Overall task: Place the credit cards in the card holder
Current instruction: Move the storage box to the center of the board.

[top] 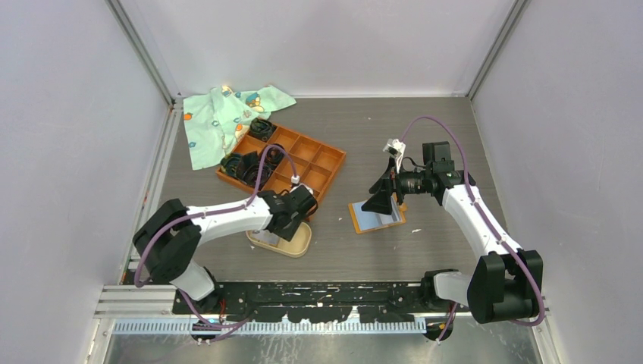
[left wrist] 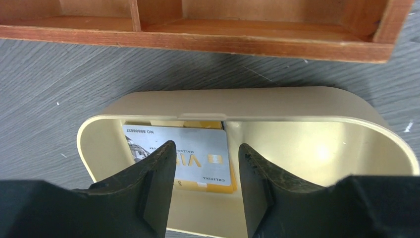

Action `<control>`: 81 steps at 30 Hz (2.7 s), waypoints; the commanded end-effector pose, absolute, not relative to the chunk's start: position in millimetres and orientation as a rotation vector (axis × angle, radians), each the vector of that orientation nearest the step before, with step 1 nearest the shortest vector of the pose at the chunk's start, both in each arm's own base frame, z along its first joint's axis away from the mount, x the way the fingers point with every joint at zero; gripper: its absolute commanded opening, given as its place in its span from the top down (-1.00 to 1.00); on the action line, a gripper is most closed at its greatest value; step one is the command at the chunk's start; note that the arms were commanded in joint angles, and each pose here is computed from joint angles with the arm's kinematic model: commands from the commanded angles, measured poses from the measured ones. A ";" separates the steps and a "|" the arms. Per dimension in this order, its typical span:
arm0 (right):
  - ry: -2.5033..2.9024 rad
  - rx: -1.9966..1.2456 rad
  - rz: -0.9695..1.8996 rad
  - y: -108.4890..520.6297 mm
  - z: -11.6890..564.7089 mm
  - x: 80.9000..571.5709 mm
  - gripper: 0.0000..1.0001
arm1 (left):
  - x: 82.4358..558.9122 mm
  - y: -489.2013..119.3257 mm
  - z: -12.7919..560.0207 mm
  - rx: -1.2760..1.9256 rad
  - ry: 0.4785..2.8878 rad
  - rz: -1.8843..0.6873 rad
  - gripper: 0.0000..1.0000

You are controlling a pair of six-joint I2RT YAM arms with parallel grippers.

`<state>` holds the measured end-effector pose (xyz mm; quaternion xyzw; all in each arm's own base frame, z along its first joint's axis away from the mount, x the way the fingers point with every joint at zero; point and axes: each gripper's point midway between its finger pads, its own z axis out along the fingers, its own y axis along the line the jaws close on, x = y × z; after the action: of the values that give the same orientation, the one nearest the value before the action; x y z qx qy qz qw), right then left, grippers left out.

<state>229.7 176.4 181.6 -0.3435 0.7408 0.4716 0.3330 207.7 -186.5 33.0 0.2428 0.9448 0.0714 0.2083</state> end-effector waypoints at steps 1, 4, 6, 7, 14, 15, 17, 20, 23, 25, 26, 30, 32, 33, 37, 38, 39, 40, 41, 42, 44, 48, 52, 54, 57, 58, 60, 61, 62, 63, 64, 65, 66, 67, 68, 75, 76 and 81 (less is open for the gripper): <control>1.876 -0.937 1.229 179.6 193.2 231.9 -0.99 | 216.9 -178.6 43.9 0.658 2.606 0.299 0.00; 1.878 -0.936 1.229 179.4 192.8 232.0 -0.99 | 218.6 -172.5 45.2 0.649 2.598 0.350 0.05; 1.876 -0.938 1.230 179.7 193.1 231.7 -0.99 | 218.5 -168.9 45.4 0.646 2.595 0.376 0.10; 1.876 -0.938 1.230 179.7 192.9 231.8 -0.99 | 219.2 -167.6 46.3 0.640 2.590 0.388 0.13; 1.876 -0.939 1.230 179.6 192.7 231.6 -0.99 | 220.9 -161.6 54.8 0.628 2.565 0.423 0.24; 1.877 -0.939 1.231 179.6 192.8 231.4 -0.99 | 221.3 -162.6 56.3 0.628 2.562 0.418 0.25; 1.876 -0.939 1.231 179.6 193.1 231.6 -0.99 | 220.1 -167.9 57.1 0.641 2.566 0.371 0.25; 1.874 -0.941 1.231 179.6 193.5 231.3 -0.99 | 212.5 -186.8 52.3 0.687 2.596 0.217 0.18; 1.873 -0.942 1.229 179.6 193.6 231.3 -0.99 | 209.4 -192.2 45.5 0.707 2.613 0.189 0.13; 1.873 -0.941 1.231 179.7 193.7 230.9 -0.99 | 208.7 -191.4 41.4 0.716 2.624 0.214 0.11; 1.874 -0.942 1.230 179.6 193.6 231.0 -0.99 | 207.9 -190.9 39.3 0.721 2.629 0.224 0.10; 1.872 -0.943 1.232 179.8 194.2 230.9 -0.99 | 209.0 -188.1 35.3 0.721 2.632 0.277 0.07; 1.875 -0.941 1.234 179.7 194.0 230.7 -0.99 | 211.7 -185.4 37.2 0.719 2.621 0.329 0.07; 1.872 -0.943 1.232 179.5 194.3 231.0 -0.99 | 212.5 -183.3 36.9 0.720 2.616 0.361 0.07; 1.871 -0.945 1.234 179.8 194.6 230.6 -0.99 | 215.3 -173.3 39.1 0.718 2.592 0.470 0.12; 1.870 -0.945 1.233 179.8 194.9 230.6 -0.99 | 216.0 -172.1 39.3 0.715 2.588 0.482 0.15; 1.871 -0.944 1.235 179.7 194.8 230.4 -0.99 | 216.4 -170.6 39.6 0.713 2.585 0.495 0.17; 1.870 -0.944 1.235 179.7 194.9 230.5 -0.99 | 216.7 -169.4 40.3 0.711 2.581 0.503 0.20; 1.869 -0.945 1.236 179.8 194.9 230.4 -0.99 | 217.0 -168.7 41.1 0.711 2.577 0.510 0.21; 1.869 -0.946 1.236 180.0 194.9 230.2 -0.99 | 217.8 -167.9 42.5 0.706 2.571 0.515 0.24; 1.869 -0.946 1.236 180.0 194.9 230.2 -0.99 | 218.8 -167.1 45.8 0.704 2.560 0.521 0.26; 1.868 -0.947 1.237 180.0 195.0 230.0 -0.99 | 220.0 -167.4 53.0 0.701 2.543 0.519 0.28; 1.869 -0.947 1.239 180.0 194.9 229.7 -0.99 | 220.7 -168.3 60.2 0.698 2.526 0.516 0.29; 1.869 -0.947 1.238 180.0 194.7 229.8 -0.99 | 221.0 -168.3 63.4 0.698 2.518 0.517 0.29; 1.867 -0.948 1.239 180.1 195.1 229.6 -0.99 | 220.9 -167.0 67.7 0.700 2.510 0.528 0.30; 1.868 -0.947 1.240 179.9 195.0 229.5 -0.99 | 221.0 -166.9 69.8 0.702 2.503 0.532 0.30; 1.868 -0.949 1.240 180.1 194.8 229.4 -0.99 | 220.9 -166.1 73.2 0.702 2.495 0.542 0.30; 1.867 -0.949 1.240 180.1 194.9 229.5 -0.99 | 220.5 -166.8 74.7 0.703 2.491 0.540 0.31; 1.866 -0.948 1.241 179.9 195.0 229.5 -0.99 | 220.4 -167.1 76.2 0.703 2.487 0.539 0.31; 1.867 -0.948 1.242 180.2 194.9 229.3 -0.99 | 220.2 -167.1 78.1 0.702 2.483 0.539 0.32; 1.867 -0.948 1.241 179.9 195.2 229.2 -0.99 | 220.2 -167.3 79.9 0.699 2.479 0.539 0.32; 1.866 -0.949 1.242 180.3 195.5 229.1 -0.99 | 220.0 -167.2 81.3 0.696 2.476 0.538 0.33; 1.866 -0.949 1.244 180.3 195.5 228.9 -0.99 | 220.2 -166.8 82.3 0.693 2.475 0.539 0.34; 1.867 -0.948 1.243 180.3 195.4 228.9 -0.99 | 220.0 -166.3 83.4 0.690 2.474 0.538 0.36; 1.866 -0.949 1.245 180.3 195.5 228.9 -0.99 | 220.0 -166.1 84.3 0.687 2.472 0.539 0.38; 1.864 -0.949 1.248 180.4 196.2 228.3 -0.99 | 215.8 -174.2 78.3 0.716 2.501 0.475 0.36; 1.864 -0.949 1.249 180.5 196.4 228.3 -0.99 | 214.4 -177.3 74.1 0.731 2.511 0.455 0.33; 1.861 -0.952 1.247 180.5 197.0 227.8 -0.99 | 210.2 -181.2 56.1 0.774 2.552 0.454 0.25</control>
<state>225.1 176.9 181.3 -0.3482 0.7370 0.4772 0.3284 207.7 -168.1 60.1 0.2779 0.9182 0.1837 0.2143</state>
